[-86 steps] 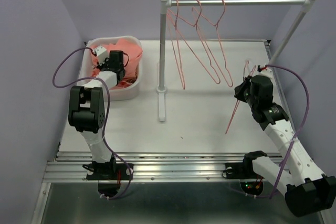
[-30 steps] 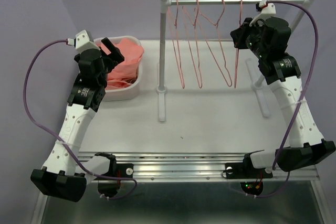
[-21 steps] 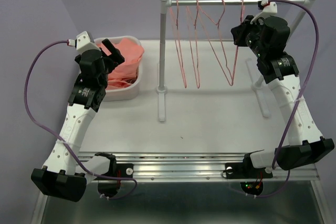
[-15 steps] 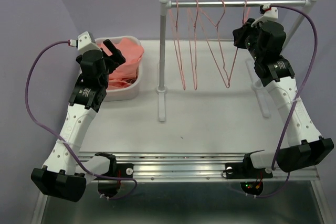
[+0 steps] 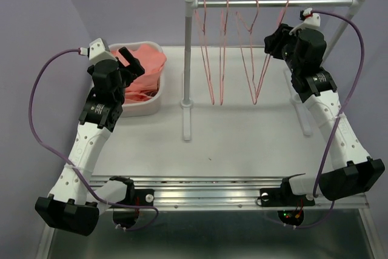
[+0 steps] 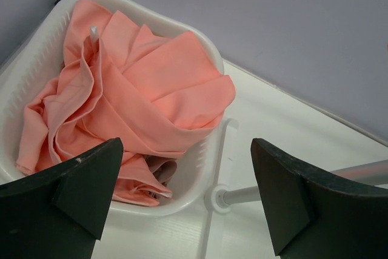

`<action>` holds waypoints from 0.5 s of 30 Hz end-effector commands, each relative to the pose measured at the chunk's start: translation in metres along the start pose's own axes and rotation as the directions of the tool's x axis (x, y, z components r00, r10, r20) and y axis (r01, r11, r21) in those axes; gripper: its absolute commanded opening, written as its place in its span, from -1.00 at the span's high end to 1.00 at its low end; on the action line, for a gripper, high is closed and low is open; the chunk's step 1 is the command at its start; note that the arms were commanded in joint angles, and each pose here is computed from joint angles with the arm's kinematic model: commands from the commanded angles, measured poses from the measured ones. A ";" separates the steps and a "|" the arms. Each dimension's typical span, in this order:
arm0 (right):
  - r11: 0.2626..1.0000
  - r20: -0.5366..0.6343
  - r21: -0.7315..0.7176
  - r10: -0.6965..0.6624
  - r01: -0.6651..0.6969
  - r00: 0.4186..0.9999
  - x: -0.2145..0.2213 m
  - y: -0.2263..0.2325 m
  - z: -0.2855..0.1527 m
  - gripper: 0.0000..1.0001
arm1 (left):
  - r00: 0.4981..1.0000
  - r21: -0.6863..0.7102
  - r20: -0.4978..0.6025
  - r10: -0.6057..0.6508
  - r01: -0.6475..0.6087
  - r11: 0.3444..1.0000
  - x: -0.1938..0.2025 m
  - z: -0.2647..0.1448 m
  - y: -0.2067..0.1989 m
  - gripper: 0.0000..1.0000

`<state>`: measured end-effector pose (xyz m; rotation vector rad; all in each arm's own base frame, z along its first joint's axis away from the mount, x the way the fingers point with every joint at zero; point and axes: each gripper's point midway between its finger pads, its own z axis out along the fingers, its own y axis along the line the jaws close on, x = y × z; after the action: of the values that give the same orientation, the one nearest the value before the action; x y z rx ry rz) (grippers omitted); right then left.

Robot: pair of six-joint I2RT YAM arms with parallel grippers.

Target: Remove the skirt from the hanger

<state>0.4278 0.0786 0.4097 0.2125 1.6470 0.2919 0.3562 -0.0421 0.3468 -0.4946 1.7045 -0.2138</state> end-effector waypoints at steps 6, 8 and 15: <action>0.999 0.091 0.024 0.033 -0.035 0.995 -0.037 -0.005 -0.048 -1.00 | 0.999 0.012 0.021 -0.031 0.031 0.999 -0.007 -0.016 0.001 -0.97; 0.998 0.080 0.054 0.040 -0.044 0.996 -0.036 -0.012 -0.061 -1.00 | 0.999 0.007 0.008 -0.032 0.032 0.999 -0.003 -0.018 0.003 -0.97; 0.993 -0.042 0.087 0.087 -0.083 0.995 -0.009 -0.020 -0.093 -1.00 | 0.998 -0.022 -0.049 -0.034 0.033 0.999 0.017 -0.025 0.015 -0.97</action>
<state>0.3540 0.0573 0.4424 0.2779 1.6026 0.3002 0.3370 -0.0395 0.3364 -0.5243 1.7347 -0.2257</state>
